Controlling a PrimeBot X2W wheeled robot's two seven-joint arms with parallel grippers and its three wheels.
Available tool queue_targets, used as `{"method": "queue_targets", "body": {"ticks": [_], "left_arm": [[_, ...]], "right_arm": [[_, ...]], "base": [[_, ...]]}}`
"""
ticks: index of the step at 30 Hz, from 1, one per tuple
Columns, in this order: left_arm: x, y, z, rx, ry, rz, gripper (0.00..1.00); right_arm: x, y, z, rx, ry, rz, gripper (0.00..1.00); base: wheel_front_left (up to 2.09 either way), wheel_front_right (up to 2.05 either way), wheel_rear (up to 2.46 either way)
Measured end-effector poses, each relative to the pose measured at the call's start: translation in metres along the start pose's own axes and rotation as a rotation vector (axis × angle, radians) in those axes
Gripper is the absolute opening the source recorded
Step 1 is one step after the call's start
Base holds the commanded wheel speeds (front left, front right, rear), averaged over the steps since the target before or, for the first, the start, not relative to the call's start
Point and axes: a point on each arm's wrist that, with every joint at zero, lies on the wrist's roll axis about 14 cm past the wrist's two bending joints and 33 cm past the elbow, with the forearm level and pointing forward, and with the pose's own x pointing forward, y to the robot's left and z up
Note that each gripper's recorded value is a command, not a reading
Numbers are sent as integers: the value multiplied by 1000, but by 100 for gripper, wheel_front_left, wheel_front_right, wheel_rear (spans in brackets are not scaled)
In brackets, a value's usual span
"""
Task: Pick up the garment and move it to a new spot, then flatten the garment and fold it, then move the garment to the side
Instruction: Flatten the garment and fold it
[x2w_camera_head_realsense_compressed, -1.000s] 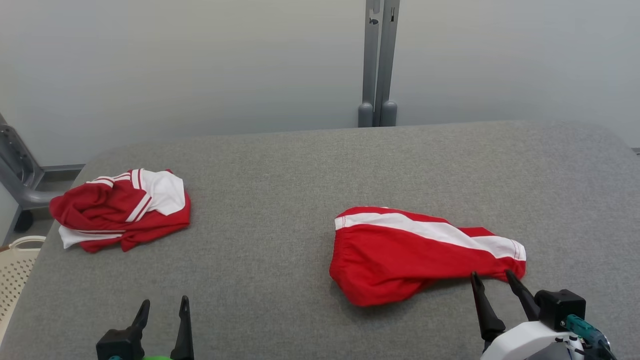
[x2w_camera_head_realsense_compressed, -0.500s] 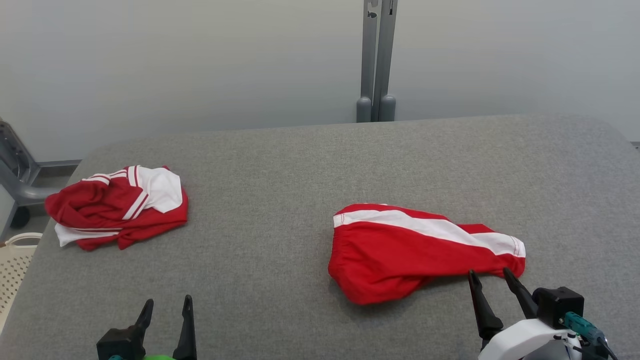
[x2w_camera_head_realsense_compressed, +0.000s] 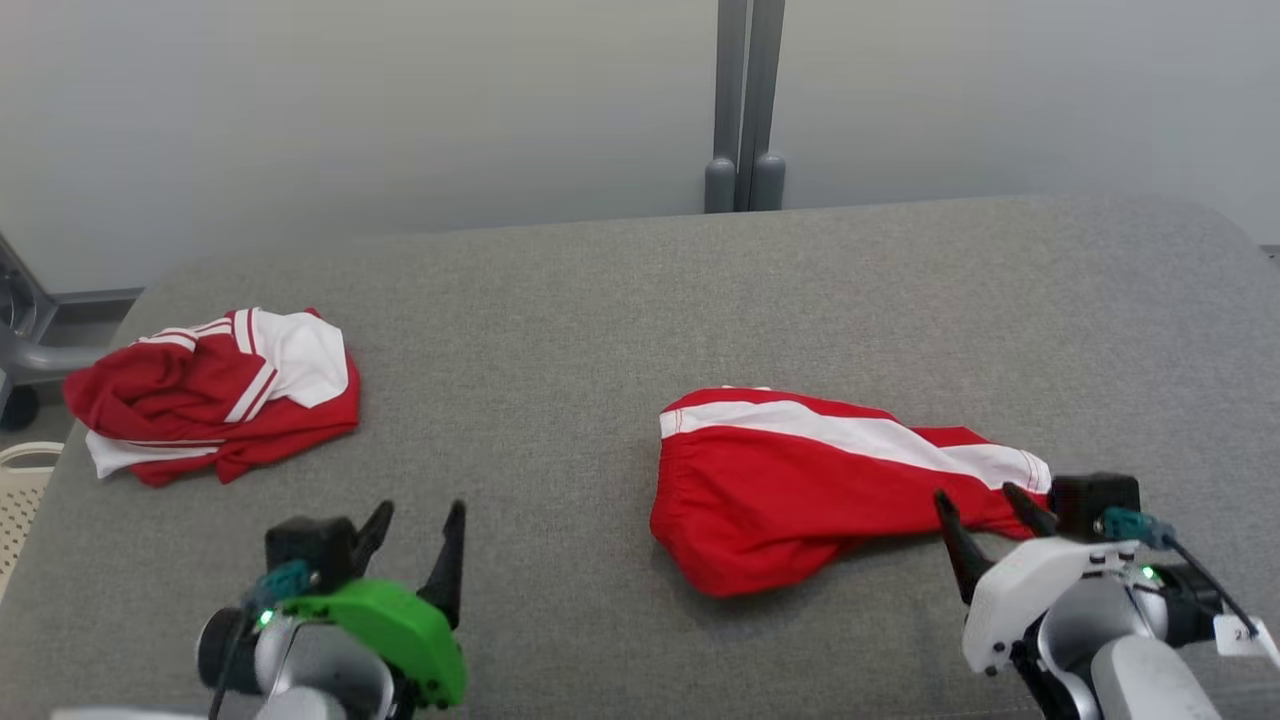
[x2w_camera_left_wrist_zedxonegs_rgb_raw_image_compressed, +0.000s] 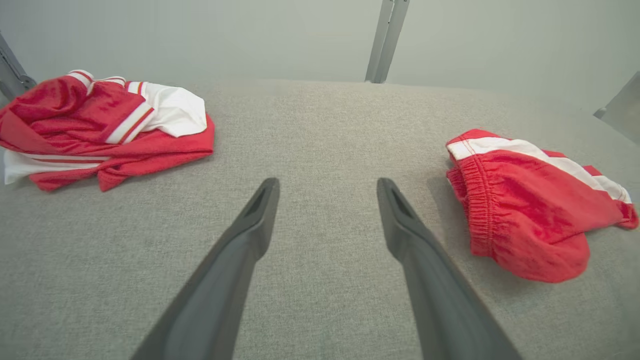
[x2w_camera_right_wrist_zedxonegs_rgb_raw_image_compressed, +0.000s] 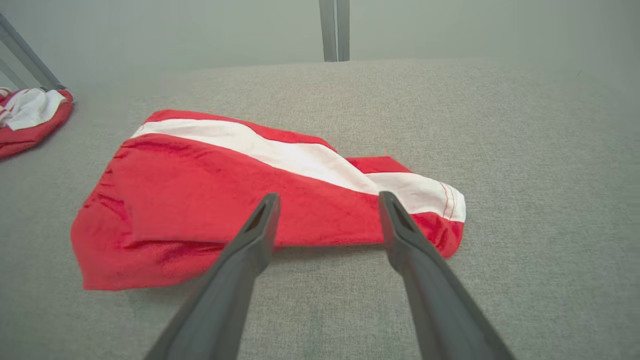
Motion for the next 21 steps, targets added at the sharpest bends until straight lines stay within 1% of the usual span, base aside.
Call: {"method": "queue_targets", "body": {"ticks": [2, 8, 11, 17, 21], "left_arm": [[15, -17, 2, -15, 47, -61, 100], [55, -58, -3, -1, 220, -184, 100], [70, -77, -10, -12, 318, -238, 100], [100, -108, -9, -7, 420, -324, 100], [112, -124, -15, -16, 480, -366, 100]], "right_arm": [[9, -6, 2, -47, 50, -10, 100], [29, -36, -8, -69, 247, -72, 100], [39, -47, -9, -65, 314, -96, 100], [63, -64, -3, -67, 355, -126, 100], [77, -70, -1, -107, 359, -135, 100]], "base": [[0, 0, 0], [0, 0, 0], [0, 0, 0], [0, 0, 0], [0, 0, 0]]}}
